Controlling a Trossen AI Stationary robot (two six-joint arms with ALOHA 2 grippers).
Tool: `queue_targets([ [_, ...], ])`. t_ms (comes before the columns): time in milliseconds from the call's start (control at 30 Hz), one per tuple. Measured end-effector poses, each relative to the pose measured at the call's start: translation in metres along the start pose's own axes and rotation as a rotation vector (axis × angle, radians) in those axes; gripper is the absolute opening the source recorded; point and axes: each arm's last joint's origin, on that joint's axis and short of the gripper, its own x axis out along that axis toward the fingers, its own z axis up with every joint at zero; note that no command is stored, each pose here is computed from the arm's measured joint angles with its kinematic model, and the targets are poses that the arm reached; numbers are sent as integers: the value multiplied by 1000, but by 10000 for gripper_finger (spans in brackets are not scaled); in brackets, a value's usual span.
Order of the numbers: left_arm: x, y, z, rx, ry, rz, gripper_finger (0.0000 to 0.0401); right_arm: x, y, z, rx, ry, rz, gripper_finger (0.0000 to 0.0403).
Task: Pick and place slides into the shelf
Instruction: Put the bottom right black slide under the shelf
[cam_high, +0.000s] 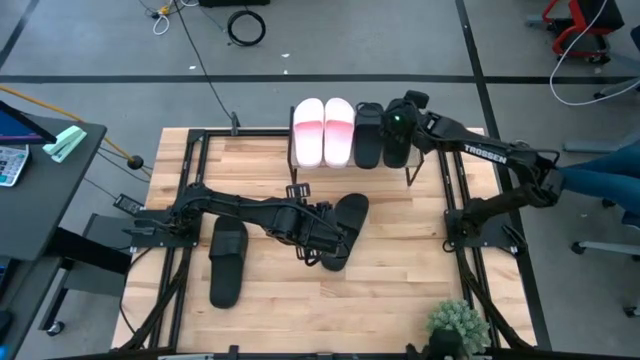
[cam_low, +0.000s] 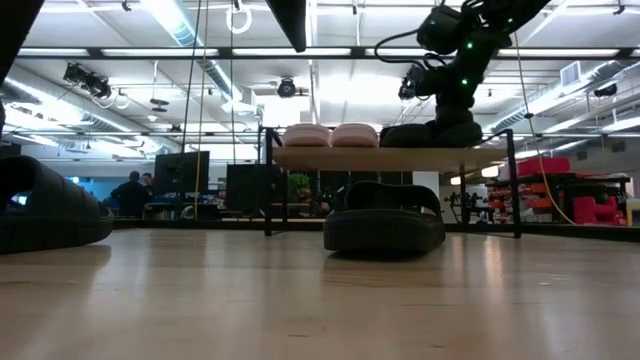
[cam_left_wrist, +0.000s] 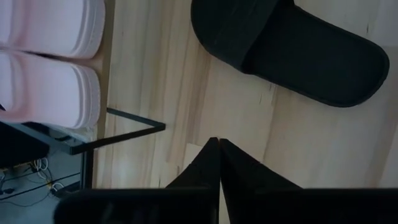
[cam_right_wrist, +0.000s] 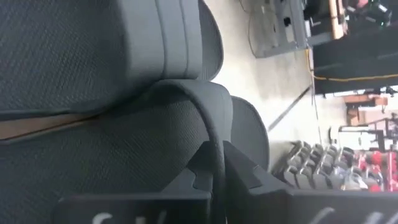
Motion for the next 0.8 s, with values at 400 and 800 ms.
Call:
queue_targets([
  [400, 0, 0, 0, -4, 0, 0, 27, 0, -5, -3, -15, -50, 58, 40],
  [800, 0, 0, 0, -6, 0, -1, 6, 12, -3, -3, -5, -85, 150, 122],
])
